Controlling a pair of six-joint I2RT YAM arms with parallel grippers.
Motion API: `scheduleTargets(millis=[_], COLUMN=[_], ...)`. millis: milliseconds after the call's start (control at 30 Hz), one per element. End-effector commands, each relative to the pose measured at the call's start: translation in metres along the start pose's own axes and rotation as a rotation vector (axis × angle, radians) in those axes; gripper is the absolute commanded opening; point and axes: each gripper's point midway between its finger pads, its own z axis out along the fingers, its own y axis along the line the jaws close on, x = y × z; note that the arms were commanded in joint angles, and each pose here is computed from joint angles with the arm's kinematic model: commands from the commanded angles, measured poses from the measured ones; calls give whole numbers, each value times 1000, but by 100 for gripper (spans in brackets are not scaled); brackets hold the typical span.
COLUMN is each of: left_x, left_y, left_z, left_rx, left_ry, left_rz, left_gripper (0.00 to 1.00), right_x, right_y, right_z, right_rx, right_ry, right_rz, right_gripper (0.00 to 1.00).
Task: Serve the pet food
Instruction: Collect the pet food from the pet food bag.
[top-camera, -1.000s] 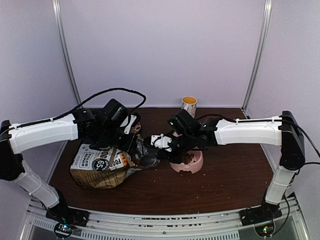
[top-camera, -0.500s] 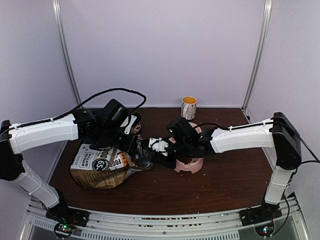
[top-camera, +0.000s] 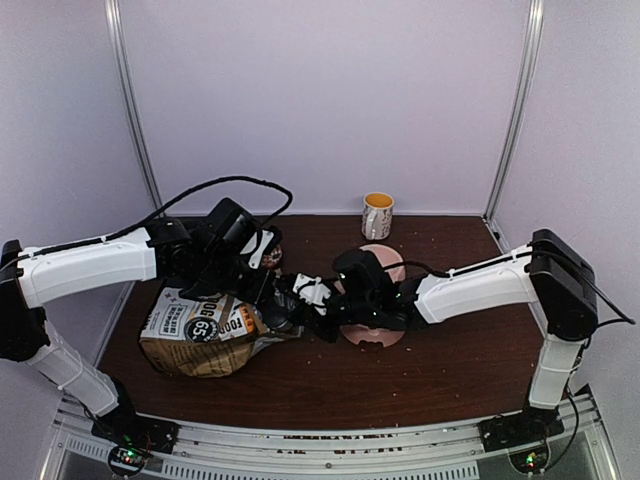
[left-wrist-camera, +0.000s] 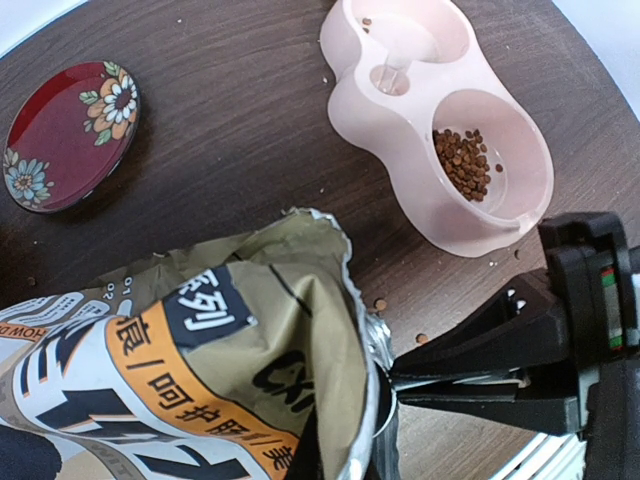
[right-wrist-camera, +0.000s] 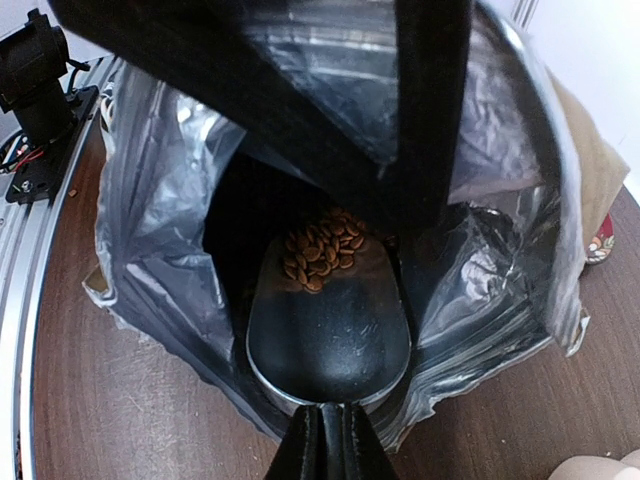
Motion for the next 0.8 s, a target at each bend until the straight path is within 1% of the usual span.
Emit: scheduleTargets(millis=[0,133,300,500,767], left_x=[-43,-45,-47,-44,-48], left_y=[-35,-36,-41,-40,-30], left_z=[-15,-16,-19,-20,-25], left_rx=[138,142,178,176,123], left_ry=[-163,-171,-189,-181,-213], left_rz=[16,17,22,26,28], left_gripper=[0,0,0,0,0], right_x=[2,11,3,3,3], right_y=[-6,-7,-8,-13,-18], right_z=[3,3,11,20,-2], right_rx=[63,78,70,91,158], right_ry=[-44,-31,-64,-79,-96], right_rz=[27,16,45,62,56], right_gripper=[0,0,0,0,0])
